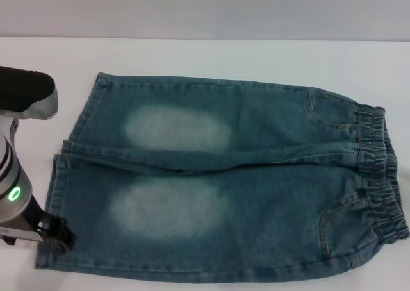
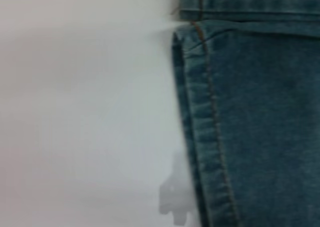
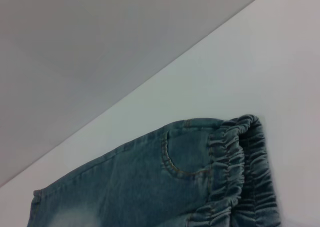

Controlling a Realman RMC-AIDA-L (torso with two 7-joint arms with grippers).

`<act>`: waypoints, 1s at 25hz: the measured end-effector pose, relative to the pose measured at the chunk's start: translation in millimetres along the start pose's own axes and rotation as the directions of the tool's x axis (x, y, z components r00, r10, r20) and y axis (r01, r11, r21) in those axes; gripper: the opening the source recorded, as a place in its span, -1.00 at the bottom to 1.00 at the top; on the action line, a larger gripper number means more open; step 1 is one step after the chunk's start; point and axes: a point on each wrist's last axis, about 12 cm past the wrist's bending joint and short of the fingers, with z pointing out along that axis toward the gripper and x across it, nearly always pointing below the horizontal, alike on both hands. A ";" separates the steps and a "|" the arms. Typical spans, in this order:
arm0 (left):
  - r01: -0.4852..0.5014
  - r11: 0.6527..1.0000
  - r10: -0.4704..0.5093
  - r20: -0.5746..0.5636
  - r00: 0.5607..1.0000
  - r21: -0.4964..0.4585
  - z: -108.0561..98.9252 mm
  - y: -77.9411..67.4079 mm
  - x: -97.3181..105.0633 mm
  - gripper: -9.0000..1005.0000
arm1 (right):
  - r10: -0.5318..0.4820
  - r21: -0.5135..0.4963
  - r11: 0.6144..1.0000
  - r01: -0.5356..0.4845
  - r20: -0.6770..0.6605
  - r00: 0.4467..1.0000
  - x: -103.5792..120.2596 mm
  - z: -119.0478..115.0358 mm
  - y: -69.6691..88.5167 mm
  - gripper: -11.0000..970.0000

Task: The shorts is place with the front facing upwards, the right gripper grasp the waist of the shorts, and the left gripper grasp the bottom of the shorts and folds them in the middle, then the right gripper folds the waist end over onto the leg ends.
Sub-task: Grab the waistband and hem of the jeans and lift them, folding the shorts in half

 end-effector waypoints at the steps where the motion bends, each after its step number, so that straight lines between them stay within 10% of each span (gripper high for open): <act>1: -0.002 1.000 0.002 0.001 1.000 0.010 0.2 -1.2 0.0 0.43 | 0.000 -0.001 1.000 0.000 0.000 1.000 -0.2 0.1 0.2 0.50; 25: -0.005 0.998 0.006 -0.019 1.000 0.067 15.2 -4.4 -2.2 0.62 | -0.001 -0.013 1.000 0.001 -0.012 1.000 -1.9 1.4 4.1 0.50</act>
